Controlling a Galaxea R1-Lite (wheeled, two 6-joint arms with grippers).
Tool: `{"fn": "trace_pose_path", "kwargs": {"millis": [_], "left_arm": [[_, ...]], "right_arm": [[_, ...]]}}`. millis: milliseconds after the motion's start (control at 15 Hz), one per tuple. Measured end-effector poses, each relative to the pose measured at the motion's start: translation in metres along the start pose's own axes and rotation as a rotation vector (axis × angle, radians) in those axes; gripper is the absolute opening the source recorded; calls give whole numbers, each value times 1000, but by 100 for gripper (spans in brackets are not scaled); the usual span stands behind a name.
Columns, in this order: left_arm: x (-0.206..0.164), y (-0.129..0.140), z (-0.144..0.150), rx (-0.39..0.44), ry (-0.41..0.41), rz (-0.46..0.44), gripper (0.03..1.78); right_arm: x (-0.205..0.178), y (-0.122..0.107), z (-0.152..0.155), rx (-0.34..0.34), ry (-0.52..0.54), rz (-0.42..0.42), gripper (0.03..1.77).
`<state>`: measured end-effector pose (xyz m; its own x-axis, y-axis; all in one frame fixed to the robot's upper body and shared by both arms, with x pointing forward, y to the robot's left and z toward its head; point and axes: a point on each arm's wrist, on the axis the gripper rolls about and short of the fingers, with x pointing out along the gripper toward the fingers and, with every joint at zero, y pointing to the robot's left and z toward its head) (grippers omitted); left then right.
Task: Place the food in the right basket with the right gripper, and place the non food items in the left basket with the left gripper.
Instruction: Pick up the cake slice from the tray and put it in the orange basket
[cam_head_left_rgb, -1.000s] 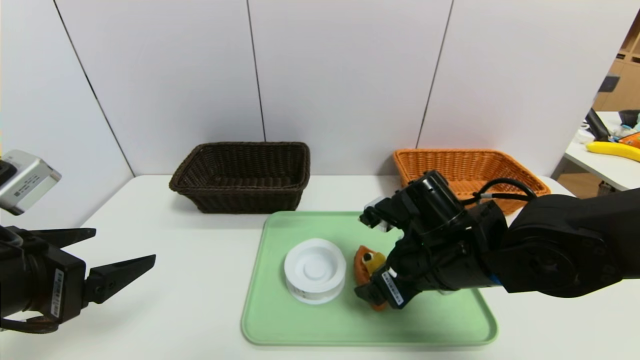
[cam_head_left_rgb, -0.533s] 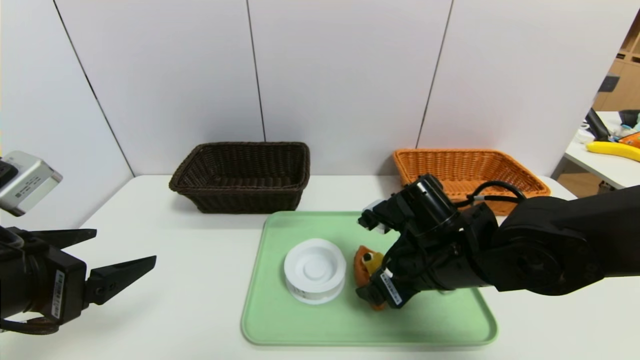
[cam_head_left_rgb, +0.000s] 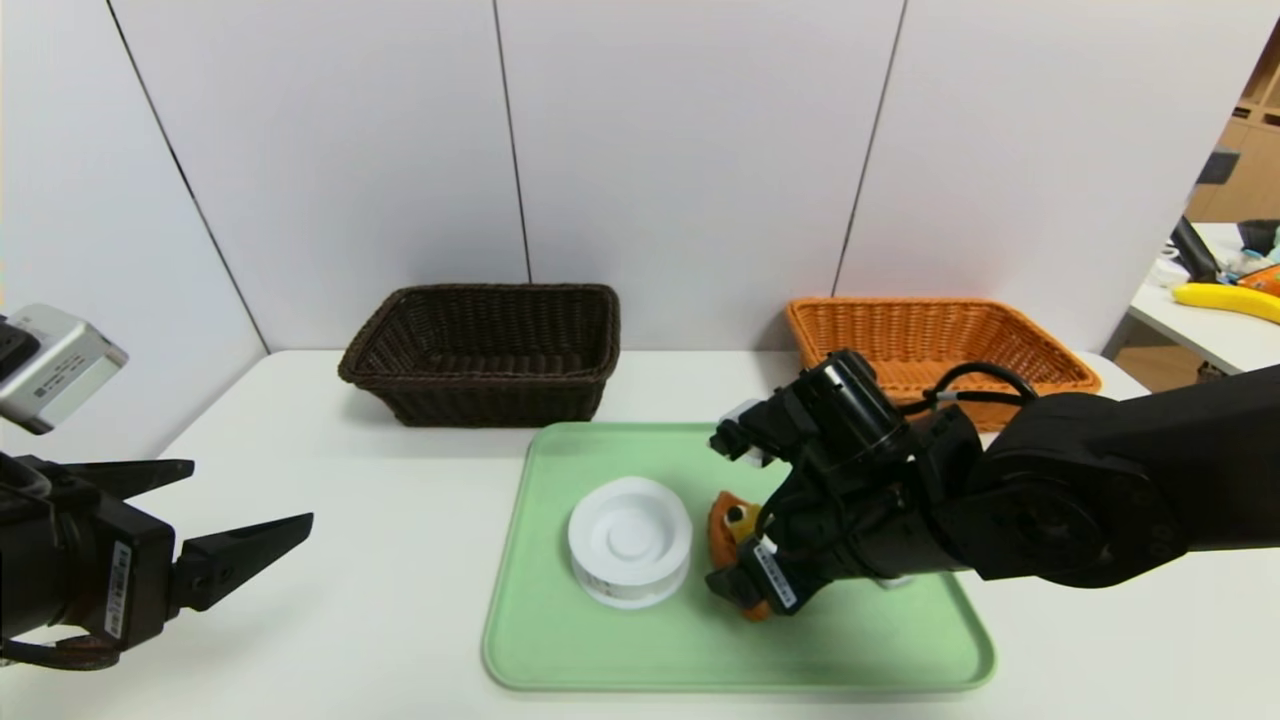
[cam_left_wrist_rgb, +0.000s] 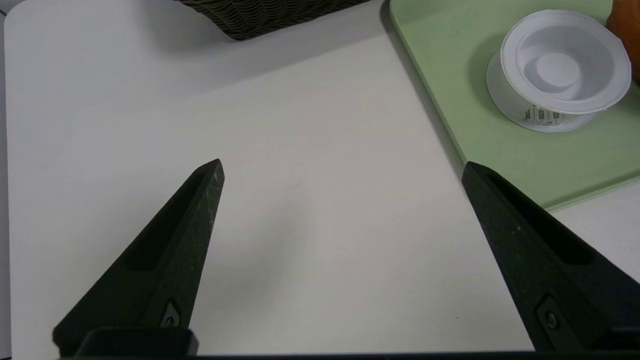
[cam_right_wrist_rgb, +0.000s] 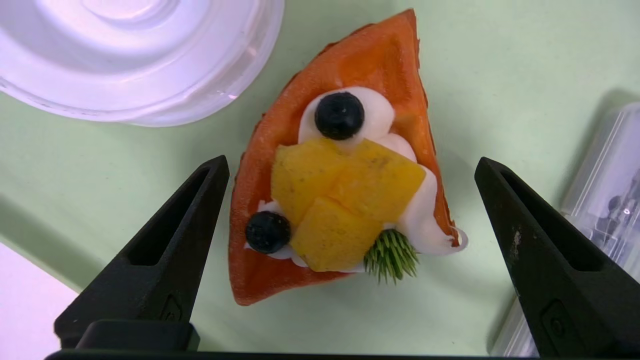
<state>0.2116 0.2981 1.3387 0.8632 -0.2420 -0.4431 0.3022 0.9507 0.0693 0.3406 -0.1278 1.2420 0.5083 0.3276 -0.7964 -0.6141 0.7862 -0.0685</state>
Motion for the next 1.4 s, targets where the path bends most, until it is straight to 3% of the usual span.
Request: {"fn": "trace_pose_path", "kwargs": {"millis": [200, 400, 533, 1400], "left_arm": [[0, 0, -1, 0, 2, 0, 169], [0, 0, -1, 0, 2, 0, 169], [0, 0, -1, 0, 2, -1, 169], [0, 0, -3, 0, 6, -2, 169]], "right_arm": [[3, 1, 0, 1, -2, 2, 163], [5, 2, 1, 0, -4, 11, 118], [6, 3, 1, -2, -2, 17, 105], [-20, 0, 10, 34, -65, -1, 87]]}}
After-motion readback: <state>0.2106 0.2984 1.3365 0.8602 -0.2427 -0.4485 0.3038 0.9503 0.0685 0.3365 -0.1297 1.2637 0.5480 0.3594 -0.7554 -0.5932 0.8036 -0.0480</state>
